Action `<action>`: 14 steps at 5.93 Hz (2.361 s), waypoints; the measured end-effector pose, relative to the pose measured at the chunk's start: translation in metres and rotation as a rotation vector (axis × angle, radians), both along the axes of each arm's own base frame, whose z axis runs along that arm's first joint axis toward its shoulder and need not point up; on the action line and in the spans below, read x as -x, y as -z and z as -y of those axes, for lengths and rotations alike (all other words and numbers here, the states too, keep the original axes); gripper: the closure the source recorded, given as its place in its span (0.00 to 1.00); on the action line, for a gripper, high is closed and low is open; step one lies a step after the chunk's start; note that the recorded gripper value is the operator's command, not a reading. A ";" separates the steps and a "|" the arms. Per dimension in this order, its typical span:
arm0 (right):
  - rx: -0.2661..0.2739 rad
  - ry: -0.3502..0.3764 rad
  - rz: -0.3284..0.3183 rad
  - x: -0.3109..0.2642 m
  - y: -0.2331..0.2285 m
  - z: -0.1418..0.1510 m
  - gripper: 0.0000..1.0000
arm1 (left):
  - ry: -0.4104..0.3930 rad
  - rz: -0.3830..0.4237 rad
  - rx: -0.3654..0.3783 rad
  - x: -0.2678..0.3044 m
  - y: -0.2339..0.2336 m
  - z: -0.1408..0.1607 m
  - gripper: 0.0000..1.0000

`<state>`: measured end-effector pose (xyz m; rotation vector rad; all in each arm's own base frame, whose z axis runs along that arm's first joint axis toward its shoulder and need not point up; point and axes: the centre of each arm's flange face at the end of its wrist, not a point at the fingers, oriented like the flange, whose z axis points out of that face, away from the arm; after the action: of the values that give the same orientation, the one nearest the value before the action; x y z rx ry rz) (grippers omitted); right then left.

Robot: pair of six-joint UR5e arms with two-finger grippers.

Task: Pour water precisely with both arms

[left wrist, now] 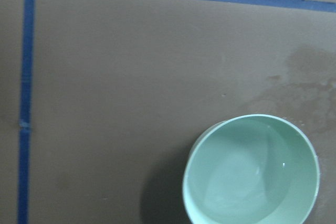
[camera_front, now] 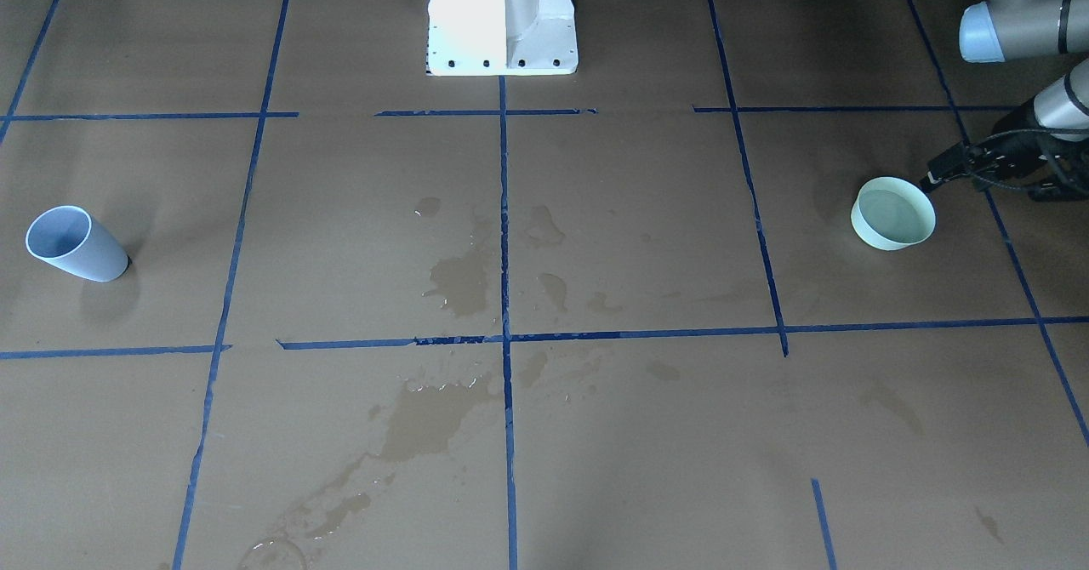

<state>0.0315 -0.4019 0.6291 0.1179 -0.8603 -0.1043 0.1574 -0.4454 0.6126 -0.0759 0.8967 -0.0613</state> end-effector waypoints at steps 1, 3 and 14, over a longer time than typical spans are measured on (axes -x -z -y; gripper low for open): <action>0.002 0.000 0.005 0.000 0.000 0.000 0.00 | 0.002 0.009 0.022 -0.015 -0.005 0.009 0.00; 0.002 0.002 0.012 0.001 0.001 -0.001 0.00 | -0.002 0.026 0.050 -0.020 -0.023 0.011 0.15; -0.029 0.007 0.041 0.003 0.015 0.004 0.00 | -0.040 -0.061 0.007 -0.046 0.009 0.034 1.00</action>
<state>0.0285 -0.4058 0.6145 0.1442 -0.9000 -0.1213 0.2036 -0.4798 0.6036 -0.1028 0.9555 -0.0251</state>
